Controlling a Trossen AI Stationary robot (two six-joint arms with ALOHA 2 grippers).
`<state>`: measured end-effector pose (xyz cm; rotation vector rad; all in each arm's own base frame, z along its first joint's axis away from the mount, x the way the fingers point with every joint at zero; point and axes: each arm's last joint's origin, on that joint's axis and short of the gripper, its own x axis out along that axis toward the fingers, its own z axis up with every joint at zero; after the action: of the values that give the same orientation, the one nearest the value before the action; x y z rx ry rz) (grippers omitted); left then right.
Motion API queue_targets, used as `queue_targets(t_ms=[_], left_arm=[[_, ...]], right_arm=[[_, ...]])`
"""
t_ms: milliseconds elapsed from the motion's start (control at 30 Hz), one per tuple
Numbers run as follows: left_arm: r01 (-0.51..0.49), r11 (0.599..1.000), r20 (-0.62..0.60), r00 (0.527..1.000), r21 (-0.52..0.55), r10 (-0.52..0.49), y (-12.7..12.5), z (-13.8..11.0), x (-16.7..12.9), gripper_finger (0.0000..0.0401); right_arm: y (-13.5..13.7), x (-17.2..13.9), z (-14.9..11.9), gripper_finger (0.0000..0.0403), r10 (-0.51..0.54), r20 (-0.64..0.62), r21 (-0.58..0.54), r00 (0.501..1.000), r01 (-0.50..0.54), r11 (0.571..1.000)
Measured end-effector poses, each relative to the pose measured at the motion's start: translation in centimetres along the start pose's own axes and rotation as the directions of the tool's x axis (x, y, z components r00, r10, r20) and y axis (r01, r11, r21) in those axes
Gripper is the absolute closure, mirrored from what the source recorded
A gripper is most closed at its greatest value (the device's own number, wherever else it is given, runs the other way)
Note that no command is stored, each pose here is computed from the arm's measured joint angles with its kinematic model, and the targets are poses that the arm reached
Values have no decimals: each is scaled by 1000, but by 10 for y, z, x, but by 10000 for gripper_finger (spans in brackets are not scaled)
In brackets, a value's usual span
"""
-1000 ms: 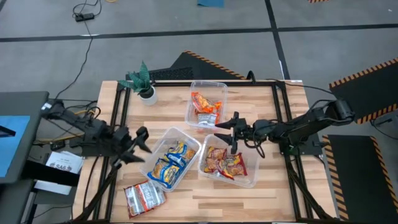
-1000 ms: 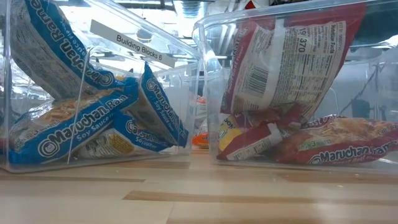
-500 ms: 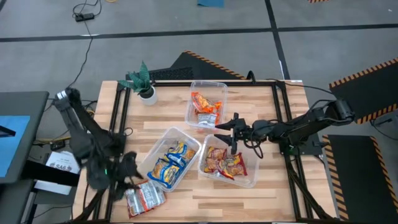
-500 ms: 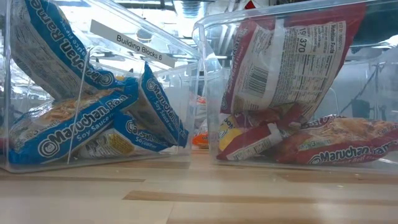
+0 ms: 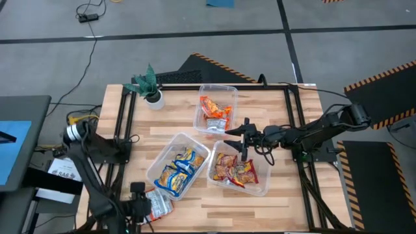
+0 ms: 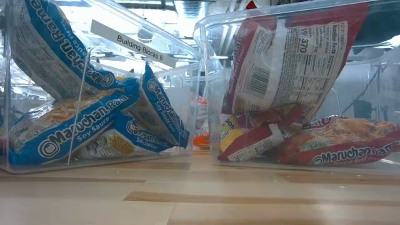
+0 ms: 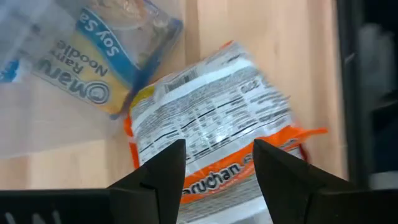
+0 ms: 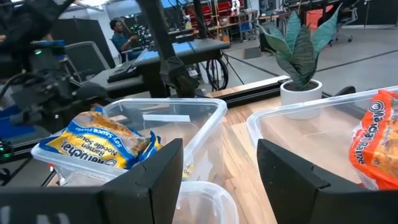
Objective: Sort Maruchan noodles
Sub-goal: Put the orange noodle pack into the top transparent bin
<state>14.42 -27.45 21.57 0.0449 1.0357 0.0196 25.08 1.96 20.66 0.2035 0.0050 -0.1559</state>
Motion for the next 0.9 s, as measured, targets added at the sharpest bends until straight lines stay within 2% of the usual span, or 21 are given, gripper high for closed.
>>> queue_targets(t_ms=[133,200,367,500,767,900], left_arm=[[-118,986,-64,990,117,126,-16,2,10,227],[-132,978,-76,986,162,146,-24,6,12,227],[-60,968,-117,989,242,90,-46,16,14,227],[-11,960,-127,991,279,48,-54,21,11,227],[-57,929,-70,994,365,88,-56,21,20,227],[-34,910,-98,992,413,82,-62,17,30,227]], right_arm=[[-3,1,1,177,-14,3,-19,1000,14,1000],[-5,1,1,177,-22,4,-21,1000,22,1000],[-8,2,0,177,-35,-6,-25,999,35,999],[-8,2,0,177,-35,-6,-25,999,35,999],[-8,2,0,177,-35,-5,-25,999,35,999],[-8,2,0,177,-36,-8,-27,999,36,999]])
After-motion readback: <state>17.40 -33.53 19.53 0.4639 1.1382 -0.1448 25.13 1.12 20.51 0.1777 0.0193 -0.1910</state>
